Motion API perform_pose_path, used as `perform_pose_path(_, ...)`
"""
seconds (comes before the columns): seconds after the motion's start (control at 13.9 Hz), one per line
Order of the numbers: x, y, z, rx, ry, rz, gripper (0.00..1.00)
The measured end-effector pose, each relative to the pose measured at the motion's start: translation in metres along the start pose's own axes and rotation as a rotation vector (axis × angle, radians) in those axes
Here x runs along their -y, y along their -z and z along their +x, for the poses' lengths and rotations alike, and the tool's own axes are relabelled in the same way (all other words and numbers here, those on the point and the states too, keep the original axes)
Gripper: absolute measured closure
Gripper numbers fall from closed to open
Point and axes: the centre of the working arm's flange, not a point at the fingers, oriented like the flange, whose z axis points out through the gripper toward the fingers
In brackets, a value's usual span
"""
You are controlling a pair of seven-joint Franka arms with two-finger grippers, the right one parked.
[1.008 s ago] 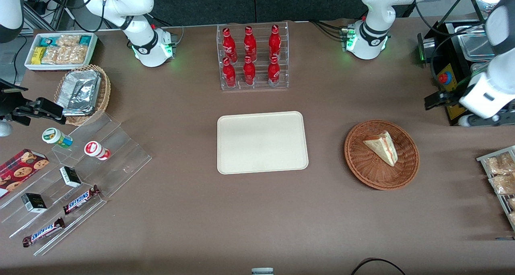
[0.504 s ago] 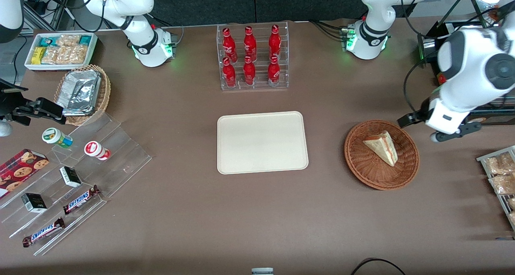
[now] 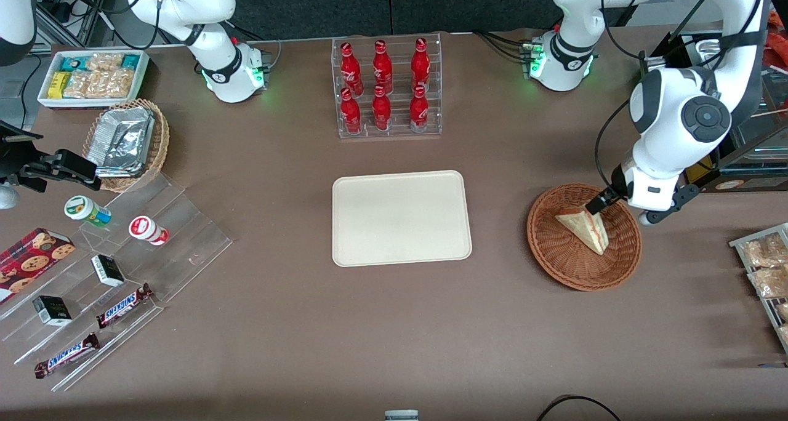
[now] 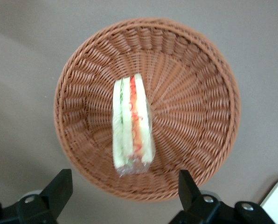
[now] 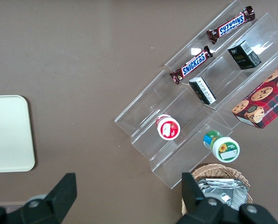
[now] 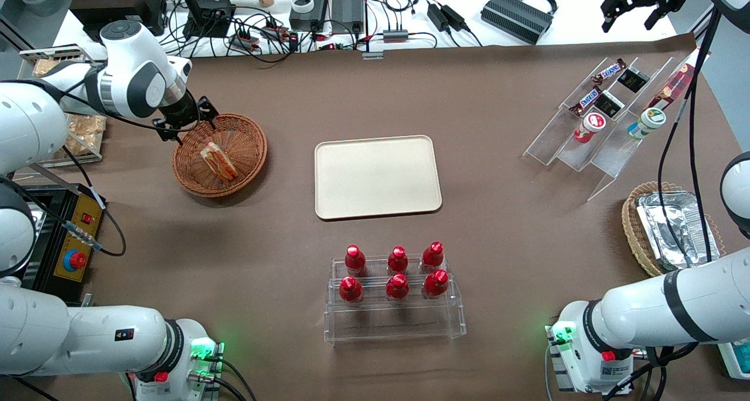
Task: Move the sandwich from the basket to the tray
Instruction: 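Lower the left gripper and close it on the wrapped sandwich, then lift the sandwich out of the basket with the left gripper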
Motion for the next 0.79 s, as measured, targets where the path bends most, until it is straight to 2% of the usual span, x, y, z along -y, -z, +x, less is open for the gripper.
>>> perform_pose_path(0.14,-0.003,-0.016,0.003,-0.012,0.044,-0.017,0.0)
perform_pose_path(0.29,-0.005,-0.035,0.003,-0.006,0.054,-0.019,0.0)
perform_pose_path(0.65,-0.004,-0.076,0.0,0.046,0.054,0.017,0.0)
perform_pose_path(0.79,-0.004,-0.088,0.0,0.051,0.055,0.017,0.0)
